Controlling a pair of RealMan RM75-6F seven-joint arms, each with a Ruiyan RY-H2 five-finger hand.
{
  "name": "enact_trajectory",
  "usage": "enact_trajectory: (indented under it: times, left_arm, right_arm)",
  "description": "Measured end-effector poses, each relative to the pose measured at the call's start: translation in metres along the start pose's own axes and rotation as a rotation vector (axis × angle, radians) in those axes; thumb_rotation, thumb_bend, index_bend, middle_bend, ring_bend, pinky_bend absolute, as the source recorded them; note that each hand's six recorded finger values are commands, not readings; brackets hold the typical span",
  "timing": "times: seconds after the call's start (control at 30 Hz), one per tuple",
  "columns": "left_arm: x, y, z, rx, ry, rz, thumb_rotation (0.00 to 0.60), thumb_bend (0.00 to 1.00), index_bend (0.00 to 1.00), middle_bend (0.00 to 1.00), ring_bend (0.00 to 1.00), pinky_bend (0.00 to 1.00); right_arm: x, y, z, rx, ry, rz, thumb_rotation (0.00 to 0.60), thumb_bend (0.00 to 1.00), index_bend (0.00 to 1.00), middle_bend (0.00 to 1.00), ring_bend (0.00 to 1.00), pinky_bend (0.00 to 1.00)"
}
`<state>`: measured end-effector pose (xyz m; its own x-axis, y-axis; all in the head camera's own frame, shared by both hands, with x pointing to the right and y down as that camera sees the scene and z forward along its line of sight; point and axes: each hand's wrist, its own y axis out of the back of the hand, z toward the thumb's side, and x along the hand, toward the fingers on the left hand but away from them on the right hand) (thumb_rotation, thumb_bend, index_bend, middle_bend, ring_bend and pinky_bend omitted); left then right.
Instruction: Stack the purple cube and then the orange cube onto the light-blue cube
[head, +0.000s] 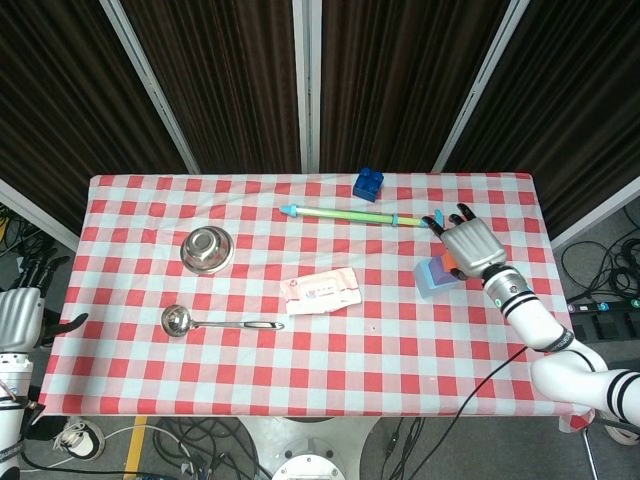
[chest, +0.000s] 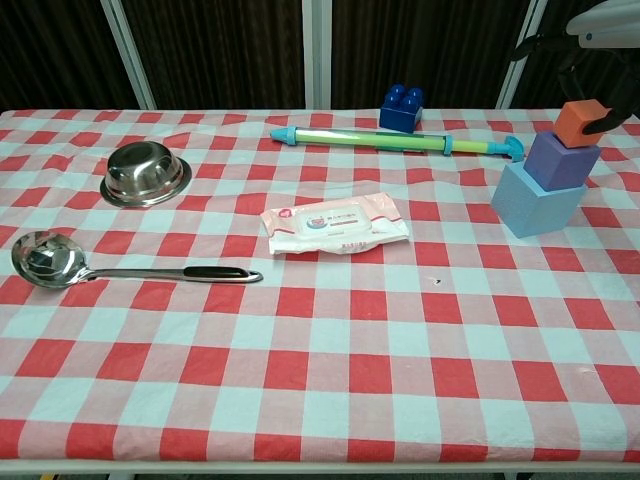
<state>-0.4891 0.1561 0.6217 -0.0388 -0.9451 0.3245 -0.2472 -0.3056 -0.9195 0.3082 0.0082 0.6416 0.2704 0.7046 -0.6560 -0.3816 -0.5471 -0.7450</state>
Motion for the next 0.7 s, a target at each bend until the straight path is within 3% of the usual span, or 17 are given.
enact_trajectory:
  times: [0.27, 0.7]
  left_arm:
    - [0.0000, 0.0004, -0.0006, -0.001, 0.002, 0.001, 0.600, 0.06, 0.22, 0.20, 0.14, 0.31]
    - [0.0006, 0.0019, -0.0008, -0.009, 0.002, 0.005, 0.600, 0.06, 0.22, 0.20, 0.14, 0.31]
  right_arm:
    - [-0.0011, -0.0023, 0.0005, 0.005, 0.001, 0.009, 0.600, 0.12, 0.00, 0.50, 0.18, 0.07]
    - [0.0023, 0.0069, 0.0048, -0.009, 0.021, -0.014, 0.600, 0.01, 0.00, 0.33, 0.07, 0.05]
